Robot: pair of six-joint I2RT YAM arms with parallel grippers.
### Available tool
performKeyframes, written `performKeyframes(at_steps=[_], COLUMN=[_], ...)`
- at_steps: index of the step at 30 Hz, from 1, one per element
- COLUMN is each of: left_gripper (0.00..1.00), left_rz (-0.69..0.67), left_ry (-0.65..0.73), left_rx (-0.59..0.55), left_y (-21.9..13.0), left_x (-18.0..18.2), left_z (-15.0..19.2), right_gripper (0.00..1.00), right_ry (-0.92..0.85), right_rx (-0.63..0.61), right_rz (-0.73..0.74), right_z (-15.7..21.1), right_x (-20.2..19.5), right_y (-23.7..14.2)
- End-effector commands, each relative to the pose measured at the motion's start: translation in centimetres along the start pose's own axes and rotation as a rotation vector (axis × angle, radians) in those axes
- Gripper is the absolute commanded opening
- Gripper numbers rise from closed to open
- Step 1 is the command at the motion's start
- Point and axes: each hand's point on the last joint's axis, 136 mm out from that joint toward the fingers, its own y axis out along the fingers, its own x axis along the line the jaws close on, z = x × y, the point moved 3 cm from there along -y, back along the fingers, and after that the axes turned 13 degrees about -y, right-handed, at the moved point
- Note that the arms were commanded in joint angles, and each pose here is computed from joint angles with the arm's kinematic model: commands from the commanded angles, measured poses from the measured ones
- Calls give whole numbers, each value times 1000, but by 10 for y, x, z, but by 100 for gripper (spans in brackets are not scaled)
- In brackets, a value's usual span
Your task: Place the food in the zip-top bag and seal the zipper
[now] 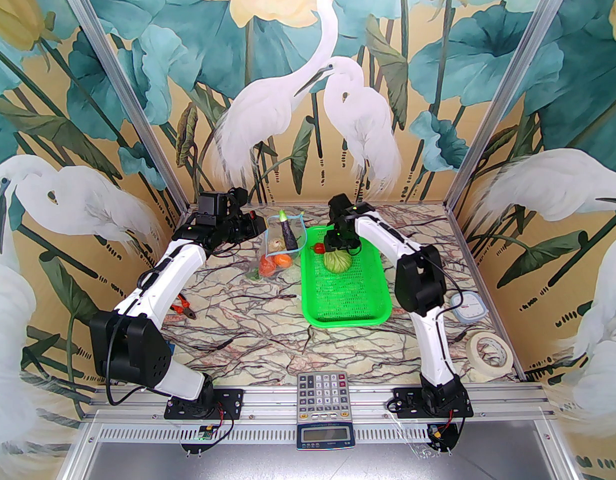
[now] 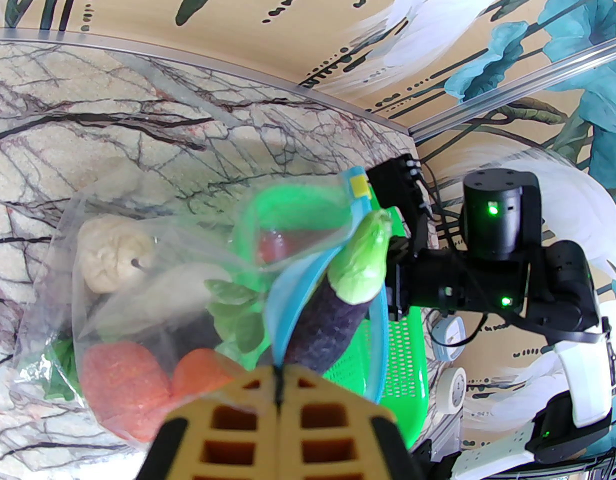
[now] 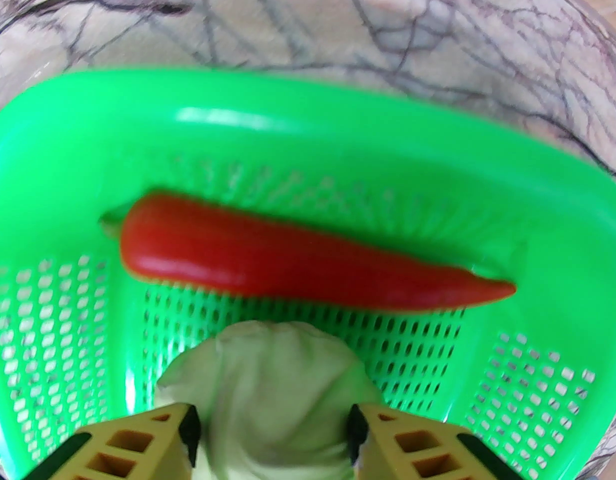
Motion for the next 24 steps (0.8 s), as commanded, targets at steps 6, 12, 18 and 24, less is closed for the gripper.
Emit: performKeyframes(at_steps=[6,12,18,24], left_gripper=[0,0,0,0], left_rz=[-2,3,7,5], left_ry=[24,18,14,11], left_rx=[-8,-7,-11,-15], left_y=[-8,-7,-7,-9], left_x=[-3,-4,-5,-5], left_z=[1,0,-1,0], right_gripper=[55,54,56,46], right_ry=[-6,-28,70,129], right_rx=[123,36,-266,-402], right_rz=[-171,-302,-469,-564], right_z=[62,70,21,-26], right_x=[30,51,72,85], right_y=[-38,-81,-135,-146])
